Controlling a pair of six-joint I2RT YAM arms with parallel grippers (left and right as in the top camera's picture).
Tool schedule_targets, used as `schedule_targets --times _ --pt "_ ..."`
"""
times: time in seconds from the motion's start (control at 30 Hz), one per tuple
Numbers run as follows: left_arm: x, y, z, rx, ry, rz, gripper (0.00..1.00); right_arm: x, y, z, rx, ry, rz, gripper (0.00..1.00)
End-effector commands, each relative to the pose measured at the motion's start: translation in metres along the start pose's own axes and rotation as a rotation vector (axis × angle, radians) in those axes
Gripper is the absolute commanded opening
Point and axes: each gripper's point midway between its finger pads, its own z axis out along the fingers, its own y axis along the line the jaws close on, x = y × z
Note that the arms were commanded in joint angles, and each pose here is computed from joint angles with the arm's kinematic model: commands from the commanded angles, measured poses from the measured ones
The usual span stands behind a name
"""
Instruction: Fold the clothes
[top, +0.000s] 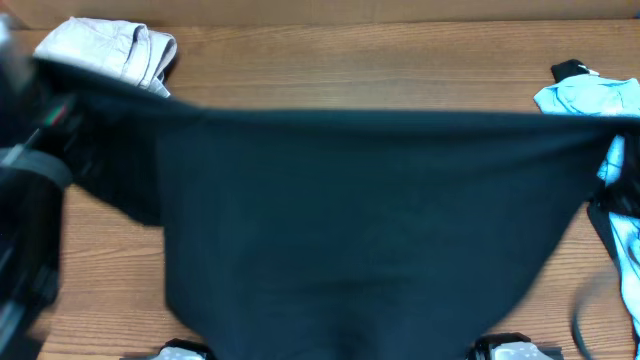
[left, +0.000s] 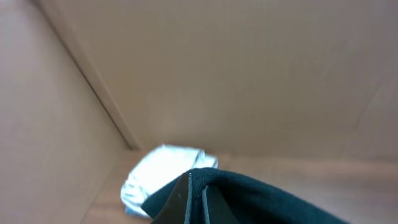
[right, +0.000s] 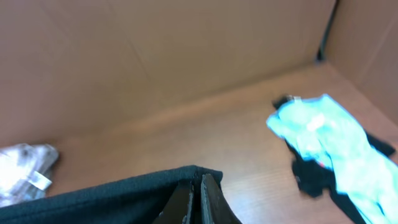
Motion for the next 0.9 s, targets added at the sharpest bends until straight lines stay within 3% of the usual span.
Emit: schedule_targets --times 0.0,0.3,0.53,0.7,0.87 --pt "0.023 -0.025 0.068 -0.044 0.143 0.088 0.04 0.008 -0.006 0.062 0.122 0.126 -0.035 0.04" --pt "0.11 -0.106 0.231 -0.035 0.409 0.231 0.04 0.051 -0.013 0.248 0.267 0.422 -0.098 0.04" --pt "0.179 -0.161 0.343 -0.034 0.436 0.245 0.04 0.084 -0.027 0.389 0.169 0.489 -0.081 0.04" --pt "0.218 -0.178 0.374 -0.031 0.473 0.264 0.04 0.119 -0.034 0.432 0.133 0.568 -0.067 0.04" --pt "0.254 -0.187 0.358 0.062 0.624 0.298 0.04 0.149 -0.038 0.43 0.139 0.684 -0.06 0.04"
